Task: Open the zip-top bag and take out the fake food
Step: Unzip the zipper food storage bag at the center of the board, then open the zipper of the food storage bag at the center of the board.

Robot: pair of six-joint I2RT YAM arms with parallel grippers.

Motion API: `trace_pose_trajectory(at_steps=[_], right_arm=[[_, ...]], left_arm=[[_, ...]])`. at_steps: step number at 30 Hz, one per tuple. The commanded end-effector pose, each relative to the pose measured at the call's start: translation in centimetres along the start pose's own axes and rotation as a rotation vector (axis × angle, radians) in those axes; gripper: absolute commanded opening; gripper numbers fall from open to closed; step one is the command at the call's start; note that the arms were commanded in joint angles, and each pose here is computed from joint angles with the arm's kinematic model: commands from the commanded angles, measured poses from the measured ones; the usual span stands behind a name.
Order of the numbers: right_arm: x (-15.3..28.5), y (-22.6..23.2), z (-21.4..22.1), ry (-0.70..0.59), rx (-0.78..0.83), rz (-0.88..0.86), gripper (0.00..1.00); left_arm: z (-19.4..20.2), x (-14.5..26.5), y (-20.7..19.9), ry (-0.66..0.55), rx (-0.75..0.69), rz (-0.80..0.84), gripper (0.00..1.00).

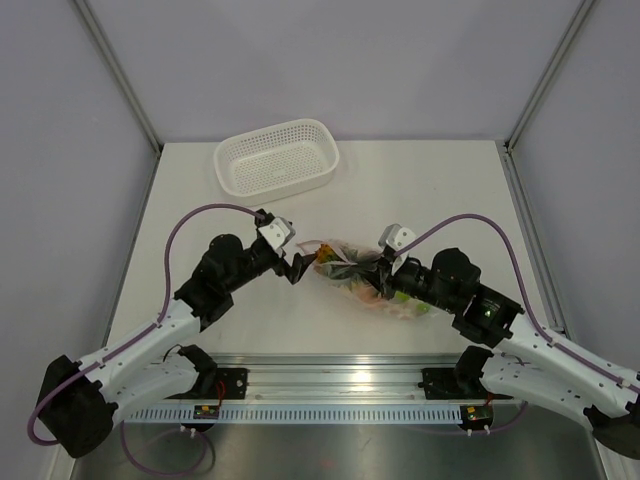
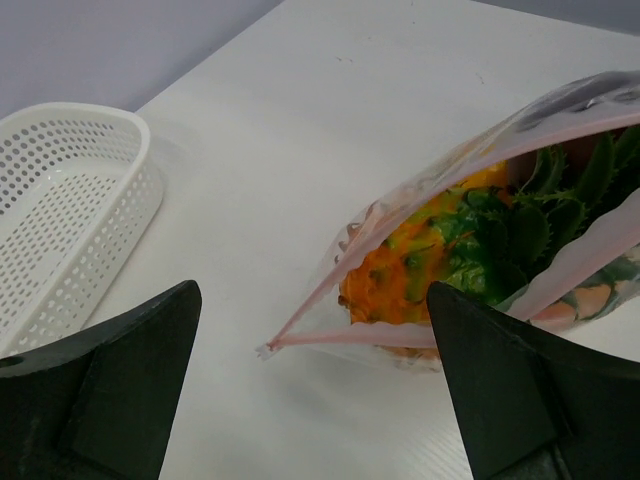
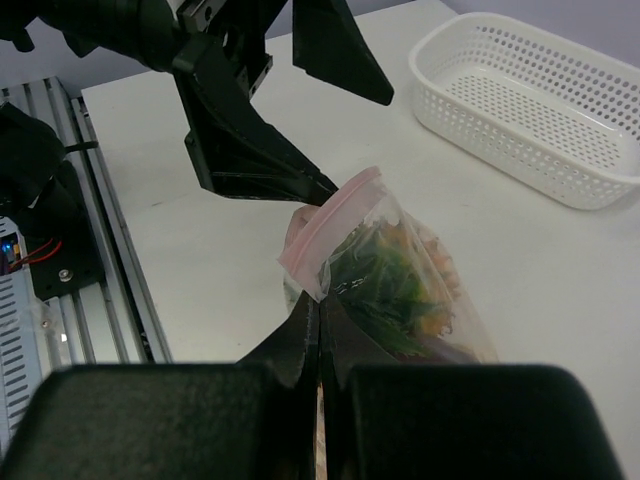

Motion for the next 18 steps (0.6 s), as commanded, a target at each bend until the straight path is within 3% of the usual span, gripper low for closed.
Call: trace_pose_trajectory(at_steps=[1,13,15,16,18], right_arm=[[-0.1,0.3,-2.5,-0.075,0.032,-0.077,0.0],[-0.7,0.9,-2.4,-0.05,0.032,-0.154,0.0],[-0.8,0.8,-2.4,-0.048,0.032,-0.153,0.0],[-0.8,0.8,-2.4,-0.048,0.03,-0.152,0.0],[-0.8,0.8,-2.4,-0.044,0.029,-0.15,0.0]], left_arm=[[-2.3,-0.1,-0.4,-0.114,-0.056,0.046,0.99],[-2.5,-0.4,-3.8,-0.09,-0.157,0.247,0.97],[-2.4,-0.6,-4.3,-0.069,-0.181,0.278,0.9],[-2.3,-0.8,-4.4,-0.052,-0.19,0.302,0.76],[-1.9,-1.0,-4.6,-0.011,-0.192,0.335,0.59]])
Point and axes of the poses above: each gripper's point midway between its finger pads, its own x axis back along the fingers, its own y axis along the line the jaws close on, z = x × y, the point moved 8 cm from there along x, back along the fingers, and after that the axes turned 10 degrees about x, right-handed, at the moved point
